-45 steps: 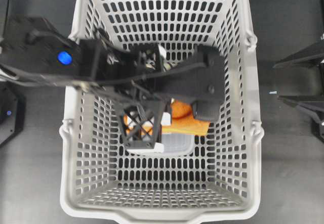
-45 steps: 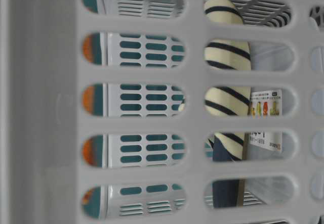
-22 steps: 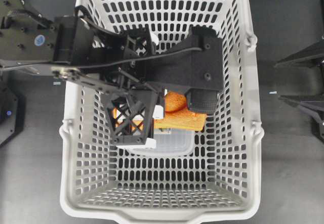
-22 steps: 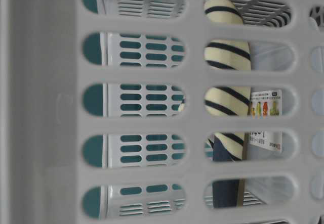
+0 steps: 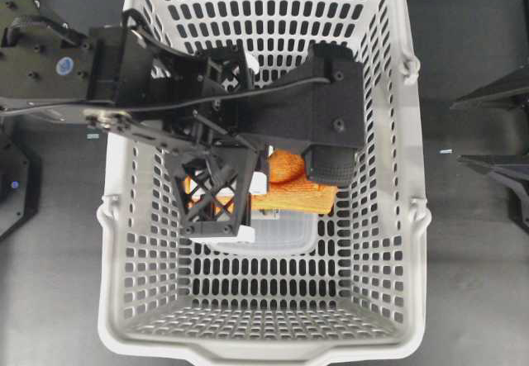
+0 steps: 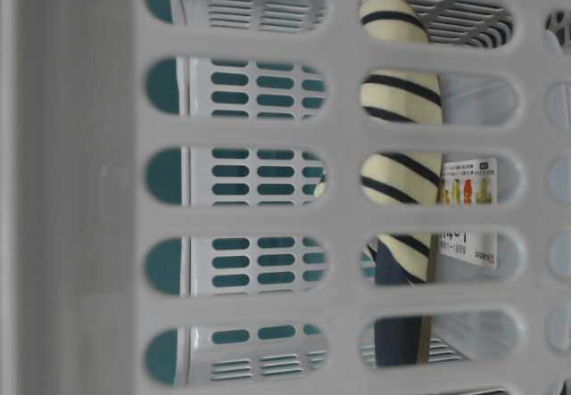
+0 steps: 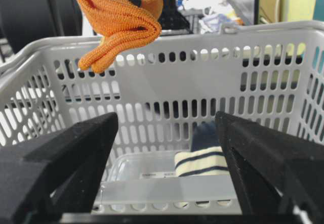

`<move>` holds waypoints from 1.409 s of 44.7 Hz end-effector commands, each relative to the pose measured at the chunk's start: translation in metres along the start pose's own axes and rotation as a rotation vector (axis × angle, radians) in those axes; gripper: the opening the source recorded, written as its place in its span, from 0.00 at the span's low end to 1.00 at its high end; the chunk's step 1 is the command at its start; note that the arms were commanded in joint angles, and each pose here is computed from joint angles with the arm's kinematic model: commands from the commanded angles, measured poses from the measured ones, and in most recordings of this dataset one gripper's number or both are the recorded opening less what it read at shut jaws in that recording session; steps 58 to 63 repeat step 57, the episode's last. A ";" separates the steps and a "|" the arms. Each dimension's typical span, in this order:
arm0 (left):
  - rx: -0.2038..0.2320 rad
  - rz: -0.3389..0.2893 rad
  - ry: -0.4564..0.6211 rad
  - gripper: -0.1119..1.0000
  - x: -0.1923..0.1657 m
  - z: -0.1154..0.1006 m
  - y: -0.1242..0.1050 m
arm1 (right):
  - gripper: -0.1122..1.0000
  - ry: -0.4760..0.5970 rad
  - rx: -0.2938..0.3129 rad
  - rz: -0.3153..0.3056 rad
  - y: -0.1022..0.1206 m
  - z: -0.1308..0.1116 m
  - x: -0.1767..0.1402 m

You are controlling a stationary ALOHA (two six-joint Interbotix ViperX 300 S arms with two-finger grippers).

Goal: Pick up the orange cloth from the shopping basket with the left arm.

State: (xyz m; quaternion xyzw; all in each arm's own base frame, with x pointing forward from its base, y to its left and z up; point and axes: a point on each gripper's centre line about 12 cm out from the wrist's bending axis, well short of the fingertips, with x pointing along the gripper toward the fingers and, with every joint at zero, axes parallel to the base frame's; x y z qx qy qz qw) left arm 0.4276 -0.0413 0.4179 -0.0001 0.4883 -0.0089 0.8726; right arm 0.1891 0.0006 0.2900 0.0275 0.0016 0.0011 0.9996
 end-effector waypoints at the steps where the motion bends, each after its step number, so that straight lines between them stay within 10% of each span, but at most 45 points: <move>1: -0.003 -0.001 -0.046 0.22 -0.017 0.004 0.001 | 0.77 -0.011 0.003 0.000 0.000 0.003 0.001; 63: -0.017 0.012 -0.028 0.22 -0.010 0.004 0.010 | 0.77 0.005 0.008 0.001 0.000 -0.002 -0.001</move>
